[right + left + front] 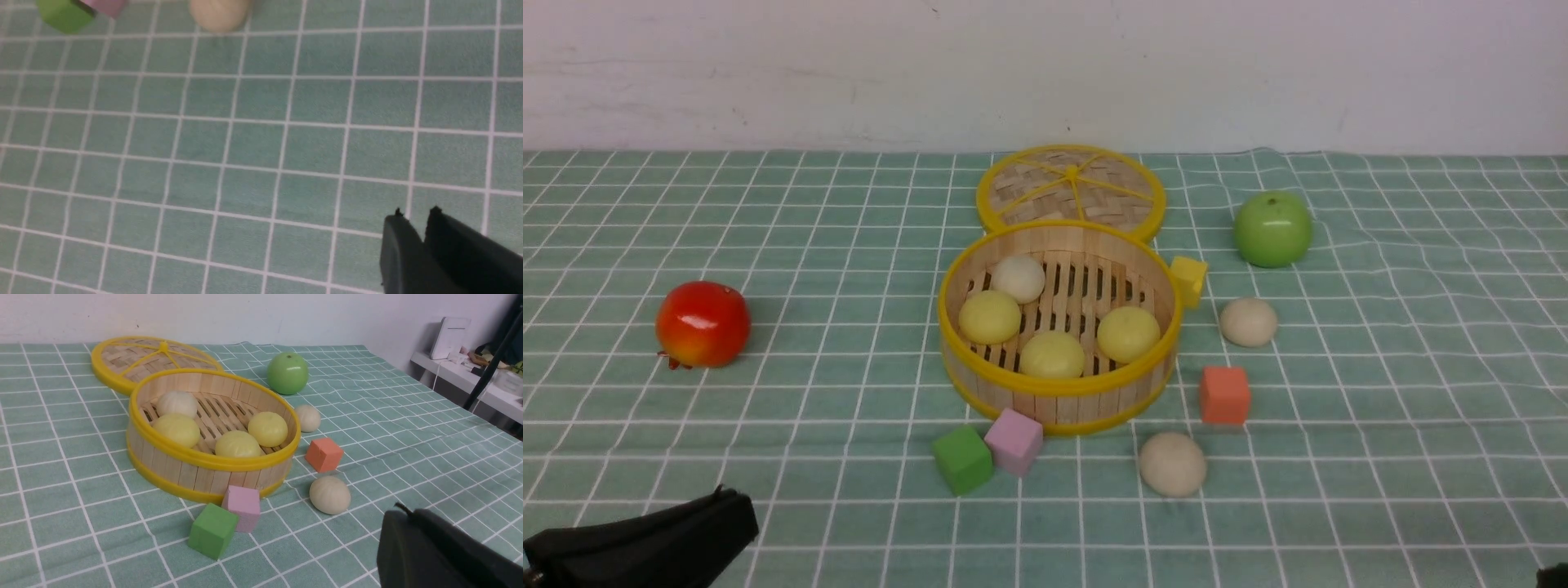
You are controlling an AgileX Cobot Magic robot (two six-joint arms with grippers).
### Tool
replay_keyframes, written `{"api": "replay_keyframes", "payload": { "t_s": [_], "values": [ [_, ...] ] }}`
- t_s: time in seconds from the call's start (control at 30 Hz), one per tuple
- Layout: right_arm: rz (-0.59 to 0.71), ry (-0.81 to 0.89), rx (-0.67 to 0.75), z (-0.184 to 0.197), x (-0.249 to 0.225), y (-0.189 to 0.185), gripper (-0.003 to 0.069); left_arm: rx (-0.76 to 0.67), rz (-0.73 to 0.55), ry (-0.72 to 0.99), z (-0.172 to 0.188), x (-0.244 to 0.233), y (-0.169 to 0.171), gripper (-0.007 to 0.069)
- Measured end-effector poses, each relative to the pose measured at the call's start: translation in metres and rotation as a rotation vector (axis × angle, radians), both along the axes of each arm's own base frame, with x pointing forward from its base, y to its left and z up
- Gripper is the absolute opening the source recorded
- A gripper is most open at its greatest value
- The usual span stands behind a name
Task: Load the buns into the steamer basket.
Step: Use the right arm to grab a steamed stuffed bun
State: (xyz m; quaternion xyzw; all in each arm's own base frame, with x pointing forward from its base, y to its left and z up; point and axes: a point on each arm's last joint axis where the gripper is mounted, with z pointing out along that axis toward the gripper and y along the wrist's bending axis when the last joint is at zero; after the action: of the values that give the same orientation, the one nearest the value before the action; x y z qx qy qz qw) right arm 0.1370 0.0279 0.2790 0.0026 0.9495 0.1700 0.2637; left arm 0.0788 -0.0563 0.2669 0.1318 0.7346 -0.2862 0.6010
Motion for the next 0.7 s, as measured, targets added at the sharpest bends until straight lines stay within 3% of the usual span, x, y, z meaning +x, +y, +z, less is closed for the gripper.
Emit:
{"api": "replay_keyframes", "payload": {
  "t_s": [0.1,0.33,0.47,0.7],
  "values": [
    [0.065,0.091,-0.019,0.0,0.039,0.009,0.0014,0.0,0.0,0.0,0.0,0.0,0.0,-0.0014],
    [0.274,0.098,-0.132,0.005,0.103,0.065,0.0004,0.0,0.0,0.0,0.0,0.0,0.0,-0.0013],
    [0.408,0.104,-0.244,-0.006,0.146,0.122,0.004,-0.002,0.0,0.001,0.0,0.0,0.0,-0.0013],
    [0.47,0.151,-0.294,-0.041,0.187,0.166,0.0169,-0.002,0.0,0.001,0.0,0.0,0.0,-0.0008]
  ]
}}
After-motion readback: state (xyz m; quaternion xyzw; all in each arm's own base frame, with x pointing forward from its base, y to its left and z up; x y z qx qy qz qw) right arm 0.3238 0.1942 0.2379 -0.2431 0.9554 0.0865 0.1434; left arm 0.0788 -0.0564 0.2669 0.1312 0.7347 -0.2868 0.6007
